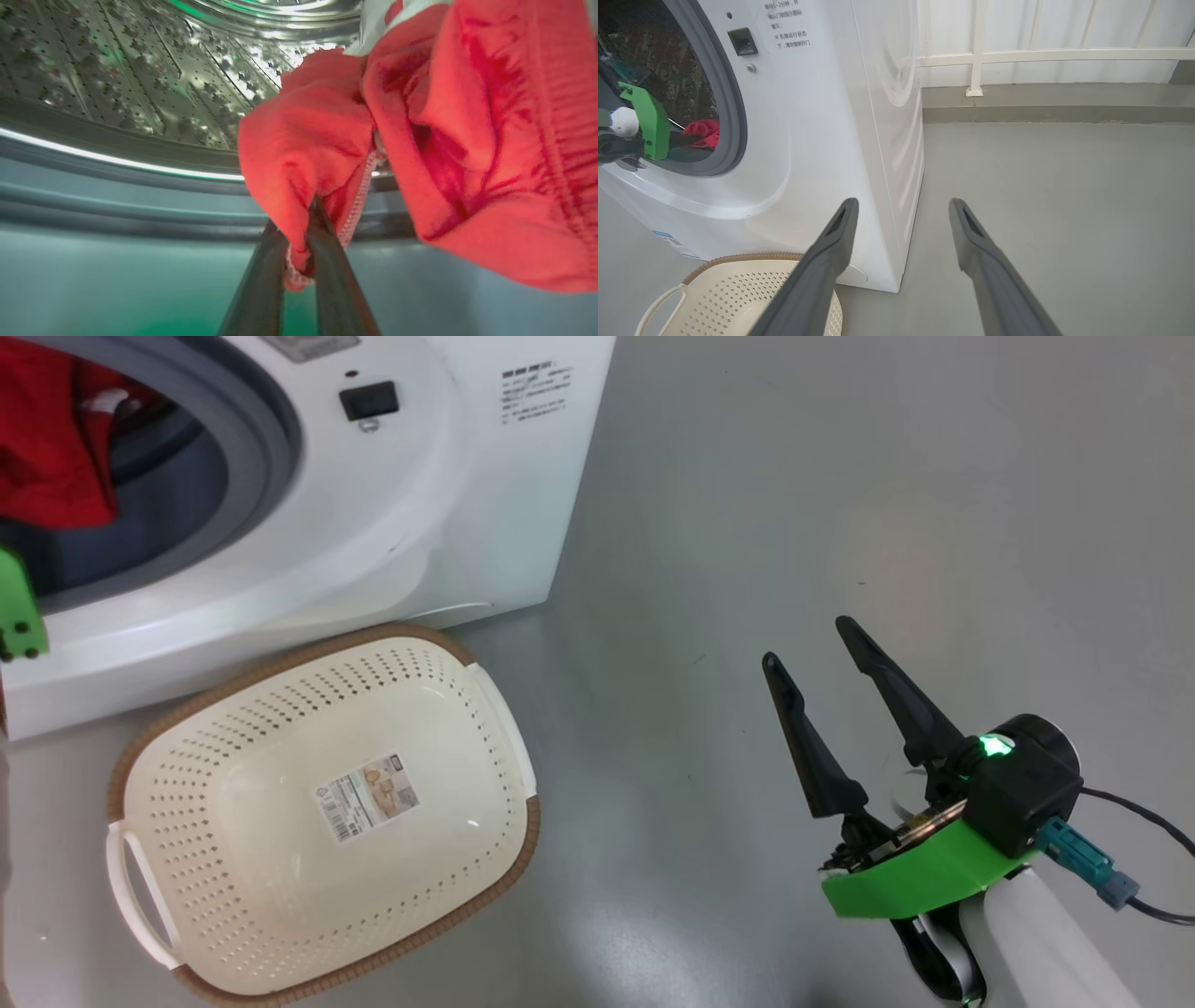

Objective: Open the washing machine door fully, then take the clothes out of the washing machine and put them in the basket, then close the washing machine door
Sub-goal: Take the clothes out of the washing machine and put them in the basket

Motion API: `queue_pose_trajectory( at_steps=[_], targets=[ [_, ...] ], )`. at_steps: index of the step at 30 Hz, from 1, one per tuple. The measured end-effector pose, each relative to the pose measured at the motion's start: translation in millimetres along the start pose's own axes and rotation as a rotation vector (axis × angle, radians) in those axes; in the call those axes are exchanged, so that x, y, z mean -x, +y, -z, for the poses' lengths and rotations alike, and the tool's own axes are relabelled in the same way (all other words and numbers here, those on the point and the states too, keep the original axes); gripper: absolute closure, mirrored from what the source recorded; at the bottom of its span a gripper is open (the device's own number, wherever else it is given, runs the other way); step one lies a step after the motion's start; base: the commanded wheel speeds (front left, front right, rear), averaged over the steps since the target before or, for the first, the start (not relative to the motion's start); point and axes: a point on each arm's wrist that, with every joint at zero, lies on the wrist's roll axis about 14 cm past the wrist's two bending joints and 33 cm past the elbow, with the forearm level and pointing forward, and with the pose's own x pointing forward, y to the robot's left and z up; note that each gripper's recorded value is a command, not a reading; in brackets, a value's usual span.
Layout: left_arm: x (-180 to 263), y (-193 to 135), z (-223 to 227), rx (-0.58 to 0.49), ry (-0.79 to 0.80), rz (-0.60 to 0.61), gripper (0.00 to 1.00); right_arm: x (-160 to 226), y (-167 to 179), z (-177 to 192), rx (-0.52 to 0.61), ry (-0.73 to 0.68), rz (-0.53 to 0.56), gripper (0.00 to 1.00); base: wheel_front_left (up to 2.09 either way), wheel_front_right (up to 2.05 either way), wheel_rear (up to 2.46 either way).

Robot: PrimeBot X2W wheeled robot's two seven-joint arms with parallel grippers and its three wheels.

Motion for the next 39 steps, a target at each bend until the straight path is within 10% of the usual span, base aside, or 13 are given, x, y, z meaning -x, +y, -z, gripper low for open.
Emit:
queue_pose_trajectory(
  at_steps=[19, 39],
  targets=[
    [40, 19, -74, 0.258, -0.395, 0.007, 1.0, -6, 11, -14, 0.013, -0.036, -0.048, 0.0, 0.0, 0.0, 0.0],
    [141, 39, -97, 0.287, -0.638, -0.019, 1.0, 12, 33, -42, 0.02, -0.099, -0.1, 0.0, 0.0, 0.0, 0.0]
  ],
)
